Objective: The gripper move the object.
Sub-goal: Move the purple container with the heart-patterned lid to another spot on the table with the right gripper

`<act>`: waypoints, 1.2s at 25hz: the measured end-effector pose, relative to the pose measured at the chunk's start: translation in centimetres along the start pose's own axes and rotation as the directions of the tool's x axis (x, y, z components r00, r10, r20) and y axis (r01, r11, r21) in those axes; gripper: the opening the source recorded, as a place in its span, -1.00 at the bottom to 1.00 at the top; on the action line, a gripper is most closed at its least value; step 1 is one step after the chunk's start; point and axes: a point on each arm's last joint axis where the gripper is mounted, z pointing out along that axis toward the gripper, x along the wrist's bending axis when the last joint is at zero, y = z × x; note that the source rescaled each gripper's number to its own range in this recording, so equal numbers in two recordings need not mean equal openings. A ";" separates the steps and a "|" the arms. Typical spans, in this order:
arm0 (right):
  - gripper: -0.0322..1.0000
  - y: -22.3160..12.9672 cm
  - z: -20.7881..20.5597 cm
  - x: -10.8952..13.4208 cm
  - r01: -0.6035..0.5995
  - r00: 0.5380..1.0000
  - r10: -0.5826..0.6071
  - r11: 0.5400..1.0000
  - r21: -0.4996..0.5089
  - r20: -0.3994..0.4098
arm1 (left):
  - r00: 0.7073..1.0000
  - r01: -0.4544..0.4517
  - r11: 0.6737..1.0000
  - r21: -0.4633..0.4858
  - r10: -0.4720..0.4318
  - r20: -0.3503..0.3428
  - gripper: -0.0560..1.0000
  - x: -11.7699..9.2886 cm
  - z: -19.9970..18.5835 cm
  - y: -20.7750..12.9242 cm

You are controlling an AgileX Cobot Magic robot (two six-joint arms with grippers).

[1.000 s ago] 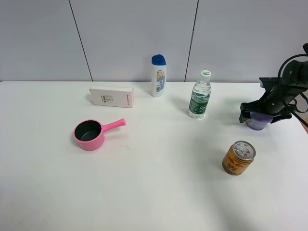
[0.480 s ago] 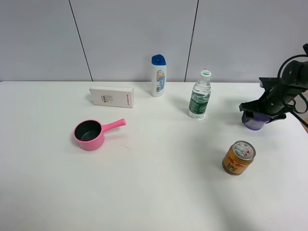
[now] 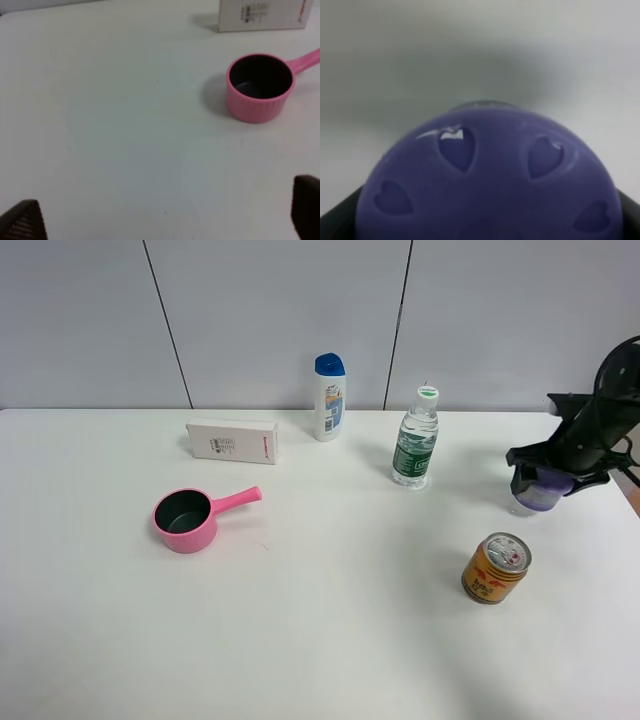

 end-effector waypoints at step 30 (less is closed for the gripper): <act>-0.92 -6.4 -16.7 20.4 0.535 0.785 -0.602 0.778 -0.330 -0.148 | 1.000 0.000 1.000 0.000 0.000 0.000 1.00 0.0 0.0 0.0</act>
